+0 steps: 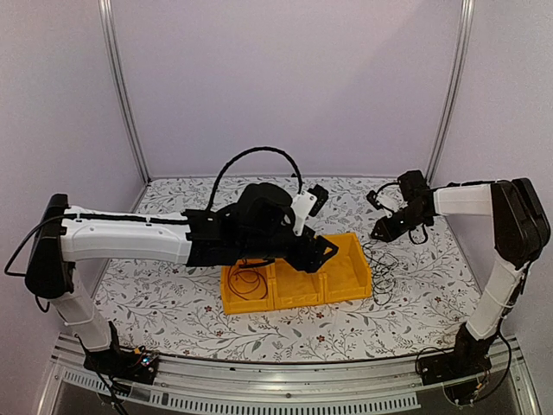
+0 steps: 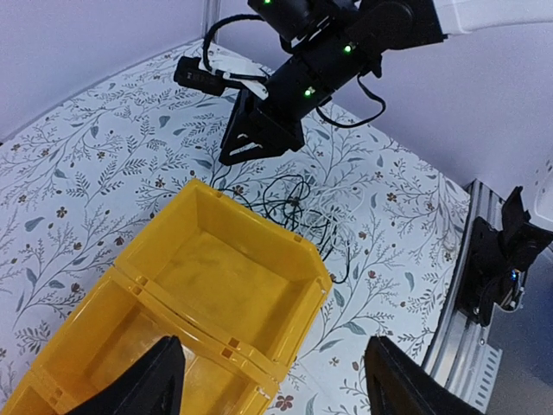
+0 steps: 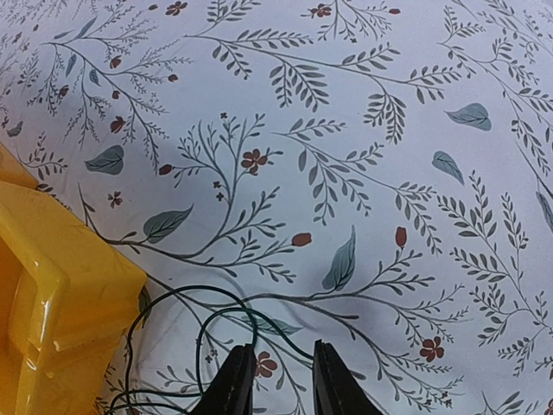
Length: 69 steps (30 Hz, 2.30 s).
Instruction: Untangle the cables
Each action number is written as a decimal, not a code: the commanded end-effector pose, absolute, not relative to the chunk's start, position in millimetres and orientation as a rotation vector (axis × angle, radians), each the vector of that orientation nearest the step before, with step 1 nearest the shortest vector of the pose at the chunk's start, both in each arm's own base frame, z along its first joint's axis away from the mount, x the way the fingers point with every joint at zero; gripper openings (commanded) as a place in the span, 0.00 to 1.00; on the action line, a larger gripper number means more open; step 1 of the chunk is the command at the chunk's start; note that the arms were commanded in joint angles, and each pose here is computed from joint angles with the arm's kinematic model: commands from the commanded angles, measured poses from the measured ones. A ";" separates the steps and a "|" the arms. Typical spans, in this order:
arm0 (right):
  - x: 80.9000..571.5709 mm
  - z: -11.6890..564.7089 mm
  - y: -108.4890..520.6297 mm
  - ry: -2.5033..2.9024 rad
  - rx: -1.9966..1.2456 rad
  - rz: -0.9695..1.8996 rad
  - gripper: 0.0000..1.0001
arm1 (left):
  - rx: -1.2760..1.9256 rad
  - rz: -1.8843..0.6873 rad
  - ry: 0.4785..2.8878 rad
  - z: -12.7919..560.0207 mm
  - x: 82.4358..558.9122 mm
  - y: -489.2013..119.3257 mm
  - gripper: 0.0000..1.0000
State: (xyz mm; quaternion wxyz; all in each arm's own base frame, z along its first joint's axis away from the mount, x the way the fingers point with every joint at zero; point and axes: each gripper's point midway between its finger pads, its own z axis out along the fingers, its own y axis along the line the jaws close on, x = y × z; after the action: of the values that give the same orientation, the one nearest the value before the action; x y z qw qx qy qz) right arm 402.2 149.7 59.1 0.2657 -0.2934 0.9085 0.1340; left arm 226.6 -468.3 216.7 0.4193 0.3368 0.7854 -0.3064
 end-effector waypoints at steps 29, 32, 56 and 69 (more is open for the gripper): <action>410.4 45.0 143.7 2.460 -0.755 0.359 0.28 | 0.878 -0.800 1.940 217.3 214.4 -500.6 0.73; 413.0 47.5 144.1 2.449 -0.750 0.356 0.20 | 0.877 -0.802 1.944 214.7 214.3 -501.9 0.73; 321.5 269.5 144.9 2.049 -0.810 0.418 0.00 | 0.597 -0.876 1.784 182.5 260.0 -611.5 0.75; 224.8 397.1 159.9 1.687 -1.035 0.527 0.00 | 0.560 -0.922 1.685 171.0 265.5 -660.5 0.69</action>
State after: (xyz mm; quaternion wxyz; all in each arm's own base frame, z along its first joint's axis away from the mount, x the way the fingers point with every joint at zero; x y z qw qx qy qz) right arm 267.4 151.5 359.8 0.5010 -0.3781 0.7545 0.1917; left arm 264.2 -647.6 162.8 0.5216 0.2453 0.7279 -0.3714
